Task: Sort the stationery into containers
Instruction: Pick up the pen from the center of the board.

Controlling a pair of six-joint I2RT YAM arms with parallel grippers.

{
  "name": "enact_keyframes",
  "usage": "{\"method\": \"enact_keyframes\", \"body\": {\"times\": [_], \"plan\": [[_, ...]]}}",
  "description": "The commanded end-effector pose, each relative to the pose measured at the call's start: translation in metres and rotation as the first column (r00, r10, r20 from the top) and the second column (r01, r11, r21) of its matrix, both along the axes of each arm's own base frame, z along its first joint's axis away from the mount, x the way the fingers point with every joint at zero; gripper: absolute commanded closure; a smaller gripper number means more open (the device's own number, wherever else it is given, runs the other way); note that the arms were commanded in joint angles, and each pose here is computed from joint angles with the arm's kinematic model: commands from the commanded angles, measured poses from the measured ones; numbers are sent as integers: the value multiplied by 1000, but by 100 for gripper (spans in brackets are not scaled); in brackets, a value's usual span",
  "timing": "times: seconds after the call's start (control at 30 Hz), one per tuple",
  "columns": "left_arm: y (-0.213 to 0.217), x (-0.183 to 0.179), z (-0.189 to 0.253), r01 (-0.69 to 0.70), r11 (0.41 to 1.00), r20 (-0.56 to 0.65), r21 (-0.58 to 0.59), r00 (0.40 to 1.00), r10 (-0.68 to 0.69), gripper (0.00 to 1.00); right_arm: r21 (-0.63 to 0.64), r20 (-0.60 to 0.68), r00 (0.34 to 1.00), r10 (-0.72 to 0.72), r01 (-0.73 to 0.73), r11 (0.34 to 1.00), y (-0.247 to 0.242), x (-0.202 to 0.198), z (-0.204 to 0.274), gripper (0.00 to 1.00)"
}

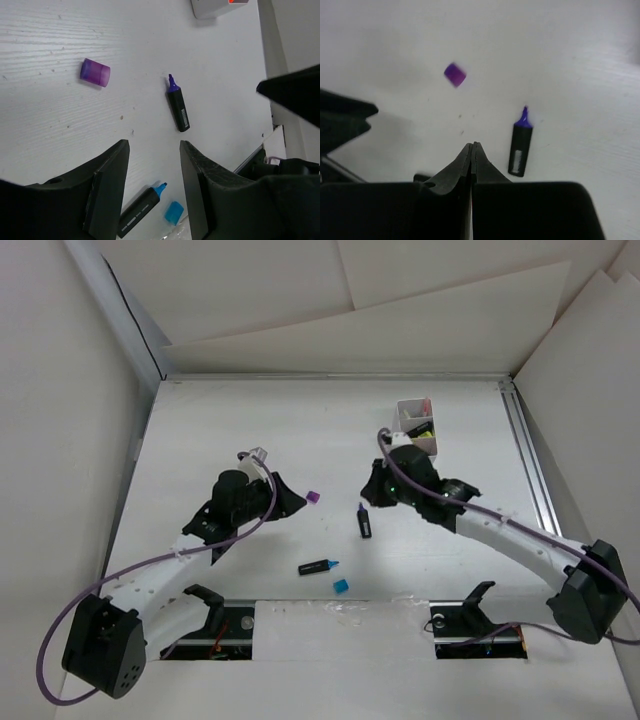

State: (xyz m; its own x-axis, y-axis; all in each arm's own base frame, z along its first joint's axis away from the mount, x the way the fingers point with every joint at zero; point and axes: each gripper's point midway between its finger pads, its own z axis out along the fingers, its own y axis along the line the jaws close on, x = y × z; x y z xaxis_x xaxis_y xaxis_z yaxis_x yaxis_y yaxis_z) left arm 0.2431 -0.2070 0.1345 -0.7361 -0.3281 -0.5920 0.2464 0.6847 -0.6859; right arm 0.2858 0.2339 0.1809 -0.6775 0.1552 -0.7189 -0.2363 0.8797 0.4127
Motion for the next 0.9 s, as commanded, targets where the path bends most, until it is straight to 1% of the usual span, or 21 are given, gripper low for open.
{"method": "enact_keyframes", "body": {"times": [0.0, 0.1, 0.13, 0.17, 0.2, 0.23, 0.27, 0.33, 0.37, 0.4, 0.47, 0.5, 0.57, 0.67, 0.7, 0.77, 0.8, 0.87], "plan": [[6, 0, 4, -26, 1000, 21, 17, 999, 26, 59, 21, -6, 988, 152, -152, 988, 39, -37, -4, 97], [5, -3, 8, -15, 1000, 32, 5, 999, 15, 62, 6, -37, 972, 234, -234, 972, 60, -58, -19, 91], [6, -5, 4, -15, 1000, 16, 14, 1000, 15, 63, -5, -75, 962, 264, -265, 964, 64, -67, -29, 84], [8, -8, 3, -15, 1000, 7, 18, 1000, 15, 63, -20, -77, 948, 310, -312, 950, 70, -73, -30, 82], [13, -10, -6, -26, 998, -15, 52, 1000, 27, 64, -22, -86, 932, 351, -354, 935, 76, -82, -34, 77], [14, -14, -7, -26, 998, -15, 52, 1000, 27, 65, -28, -92, 907, 411, -415, 910, 85, -101, -35, 72], [17, -14, -9, -37, 998, -14, 58, 999, 38, 65, -56, -123, 891, 437, -445, 894, 88, -110, -47, 62], [19, -15, -11, -49, 997, -16, 55, 999, 50, 66, -91, -154, 858, 490, -506, 858, 94, -133, -61, 55], [18, -15, -10, -55, 997, -24, 48, 998, 56, 66, -110, -171, 843, 510, -531, 840, 97, -140, -69, 52], [18, -15, -10, -55, 997, -24, 48, 998, 56, 67, -117, -183, 834, 521, -545, 830, 99, -145, -74, 47], [19, -14, -8, -71, 997, -21, 39, 997, 71, 67, -160, -194, 824, 532, -562, 812, 101, -152, -86, 42], [21, -12, -3, -96, 995, -15, 25, 995, 96, 67, -181, -213, 822, 528, -564, 805, 103, -153, -93, 37], [27, -8, 6, -151, 989, 11, 8, 989, 150, 67, -206, -208, 822, 529, -566, 798, 106, -151, -96, 32], [36, -3, 28, -226, 974, 48, -30, 973, 227, 67, -233, -208, 818, 536, -573, 786, 109, -147, -99, 27], [40, -3, 44, -244, 968, 84, -64, 965, 249, 66, -240, -220, 817, 533, -575, 782, 108, -147, -104, 27], [48, -1, 57, -293, 951, 116, -99, 946, 304, 63, -267, -241, 808, 538, -588, 763, 107, -147, -112, 23], [51, -2, 76, -304, 942, 153, -142, 934, 324, 63, -272, -250, 806, 536, -590, 761, 106, -147, -116, 22], [58, 0, 99, -331, 924, 189, -189, 911, 365, 62, -299, -256, 801, 541, -598, 744, 109, -143, -123, 20]]}}
